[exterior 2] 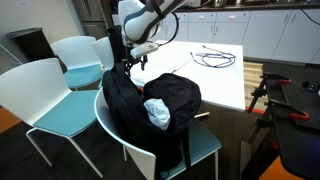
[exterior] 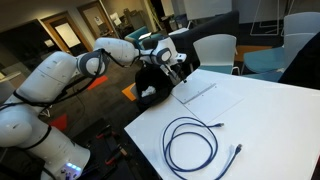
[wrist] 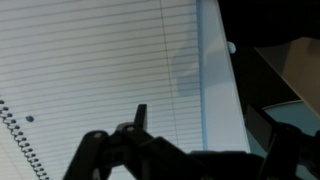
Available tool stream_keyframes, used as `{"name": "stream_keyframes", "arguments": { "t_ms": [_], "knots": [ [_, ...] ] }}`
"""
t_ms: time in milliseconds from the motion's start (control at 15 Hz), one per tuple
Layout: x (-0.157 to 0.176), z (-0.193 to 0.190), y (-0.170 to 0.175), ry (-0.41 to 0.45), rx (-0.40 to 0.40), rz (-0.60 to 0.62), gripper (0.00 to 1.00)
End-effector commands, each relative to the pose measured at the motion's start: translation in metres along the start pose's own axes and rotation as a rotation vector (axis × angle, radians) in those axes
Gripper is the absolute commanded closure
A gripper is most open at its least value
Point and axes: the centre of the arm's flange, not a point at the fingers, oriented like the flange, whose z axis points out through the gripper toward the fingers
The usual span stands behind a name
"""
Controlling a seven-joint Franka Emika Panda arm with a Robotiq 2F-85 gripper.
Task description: Move the data cable to the right the right then flip the pages in the book
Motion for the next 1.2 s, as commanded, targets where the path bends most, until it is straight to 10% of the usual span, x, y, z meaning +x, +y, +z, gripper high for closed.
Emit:
{"name": "stream_keyframes", "arguments": {
  "t_ms": [0,1133],
  "knots": [
    [0.009,0.013,0.013,0.020,0.011,0.020,0.00],
    [0.010,0.025,0.021,-0.014,-0.011,-0.002,0.00]
  ]
}}
